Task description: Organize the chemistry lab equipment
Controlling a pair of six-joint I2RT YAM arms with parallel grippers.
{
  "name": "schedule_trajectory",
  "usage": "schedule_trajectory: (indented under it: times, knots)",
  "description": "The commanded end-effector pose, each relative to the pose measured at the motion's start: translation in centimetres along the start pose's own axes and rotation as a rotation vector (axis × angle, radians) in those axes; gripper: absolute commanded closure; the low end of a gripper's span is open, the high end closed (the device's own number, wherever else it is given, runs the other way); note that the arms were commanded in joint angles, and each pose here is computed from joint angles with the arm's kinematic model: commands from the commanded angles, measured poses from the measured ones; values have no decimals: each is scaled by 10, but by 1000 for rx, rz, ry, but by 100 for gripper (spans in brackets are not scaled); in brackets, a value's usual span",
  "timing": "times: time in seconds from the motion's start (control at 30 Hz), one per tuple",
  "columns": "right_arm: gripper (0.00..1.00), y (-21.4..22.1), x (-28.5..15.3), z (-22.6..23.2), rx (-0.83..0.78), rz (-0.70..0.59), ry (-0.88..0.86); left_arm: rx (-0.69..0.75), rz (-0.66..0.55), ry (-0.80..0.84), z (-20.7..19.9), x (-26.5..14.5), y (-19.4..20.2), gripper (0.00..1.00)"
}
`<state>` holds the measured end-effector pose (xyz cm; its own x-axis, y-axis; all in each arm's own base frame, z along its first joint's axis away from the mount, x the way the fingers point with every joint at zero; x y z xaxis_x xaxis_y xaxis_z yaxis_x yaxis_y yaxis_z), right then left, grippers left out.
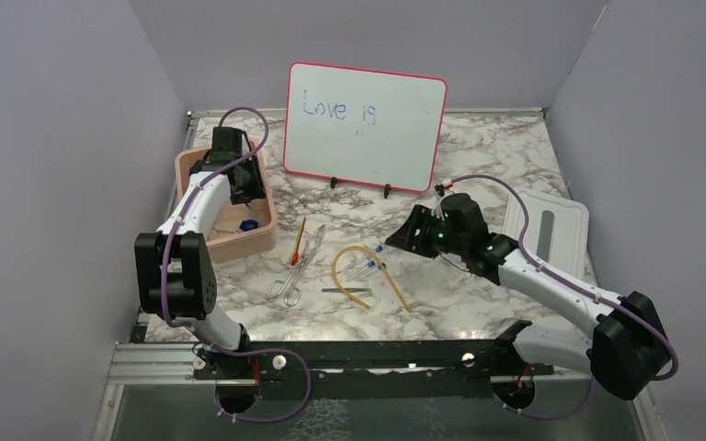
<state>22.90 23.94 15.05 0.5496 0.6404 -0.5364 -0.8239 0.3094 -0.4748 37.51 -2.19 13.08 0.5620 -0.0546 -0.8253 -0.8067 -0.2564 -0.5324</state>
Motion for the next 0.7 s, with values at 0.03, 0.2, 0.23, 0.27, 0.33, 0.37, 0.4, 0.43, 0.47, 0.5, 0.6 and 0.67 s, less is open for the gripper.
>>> schedule_trajectory:
  times: [0.03,0.2,0.23,0.27,0.33,0.37,0.4,0.43,0.47,0.5,0.6,0.67]
  knots:
    - [42,-1,3,-8,-50,5,47,38,-52,36,-6,-15,-9,57]
    - [42,-7,3,-14,-116,-16,84,43,-124,56,-12,-46,-24,57]
    - [42,-9,4,-14,-138,-16,92,43,-143,61,-13,-54,-27,57]
    - [42,-11,5,-15,-159,-11,103,48,-164,71,-15,-63,-31,57]
    - [42,-14,8,-21,-203,4,143,60,-205,100,-20,-82,-36,57]
    - [42,-14,10,-24,-232,15,160,65,-224,124,-24,-91,-38,57]
    - [42,-15,12,-26,-258,25,173,70,-239,156,-29,-99,-38,57]
    - [42,-16,15,-27,-282,35,177,77,-250,199,-35,-107,-37,57]
    - [42,-15,18,-28,-303,49,178,93,-261,255,-44,-115,-35,57]
    - [42,-14,21,-28,-320,68,178,114,-269,308,-52,-123,-33,56]
    - [43,-10,33,-23,-362,111,180,176,-278,483,-81,-143,-18,56]
    - [43,-2,43,-19,-401,145,182,208,-281,595,-100,-154,-4,55]
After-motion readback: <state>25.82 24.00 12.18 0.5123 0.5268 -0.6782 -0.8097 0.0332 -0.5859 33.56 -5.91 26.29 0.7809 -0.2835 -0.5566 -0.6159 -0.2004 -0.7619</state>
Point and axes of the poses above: each gripper's point midway between its finger pads, its own x axis out along the fingers, its own z axis along the line the jaws close on, y = z × x, the point moved 2 cm from there along -x, back along the fingers
